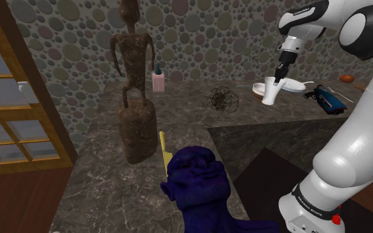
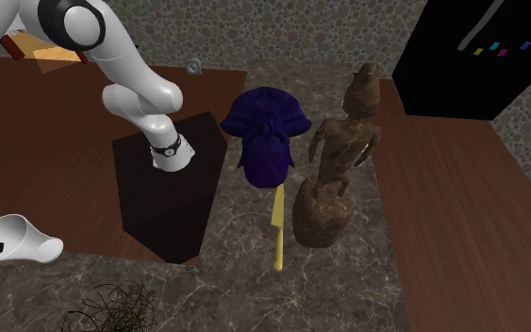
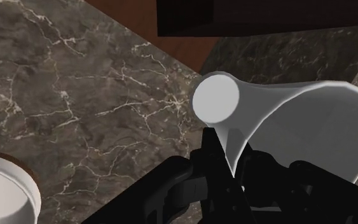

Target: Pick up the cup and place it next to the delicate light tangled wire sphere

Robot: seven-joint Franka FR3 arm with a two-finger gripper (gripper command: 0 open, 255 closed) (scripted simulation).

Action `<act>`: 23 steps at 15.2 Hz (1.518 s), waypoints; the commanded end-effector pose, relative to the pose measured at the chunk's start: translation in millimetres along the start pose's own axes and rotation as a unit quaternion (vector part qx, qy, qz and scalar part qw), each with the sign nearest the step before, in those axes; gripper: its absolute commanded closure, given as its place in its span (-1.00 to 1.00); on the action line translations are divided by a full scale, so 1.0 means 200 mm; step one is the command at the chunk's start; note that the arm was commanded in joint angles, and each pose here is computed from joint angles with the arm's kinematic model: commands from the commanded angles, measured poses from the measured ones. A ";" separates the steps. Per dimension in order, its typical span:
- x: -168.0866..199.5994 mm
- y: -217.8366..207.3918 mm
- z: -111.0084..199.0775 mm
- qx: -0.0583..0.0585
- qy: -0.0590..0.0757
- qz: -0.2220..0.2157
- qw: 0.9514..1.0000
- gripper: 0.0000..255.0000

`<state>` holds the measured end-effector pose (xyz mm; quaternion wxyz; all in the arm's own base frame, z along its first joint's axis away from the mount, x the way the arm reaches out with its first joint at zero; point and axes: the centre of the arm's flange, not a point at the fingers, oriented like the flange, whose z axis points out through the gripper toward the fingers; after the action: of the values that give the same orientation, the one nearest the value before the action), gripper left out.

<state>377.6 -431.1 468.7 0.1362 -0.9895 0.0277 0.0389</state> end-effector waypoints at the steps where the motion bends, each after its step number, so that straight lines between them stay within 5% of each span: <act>1: 0.00 0.01 0.05 0.000 0.000 0.000 1.000 1.00; 23: 0.05 0.15 0.54 0.000 0.000 0.000 1.000 1.00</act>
<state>377.7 -431.5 356.2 0.1361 -0.9895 0.0278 0.0389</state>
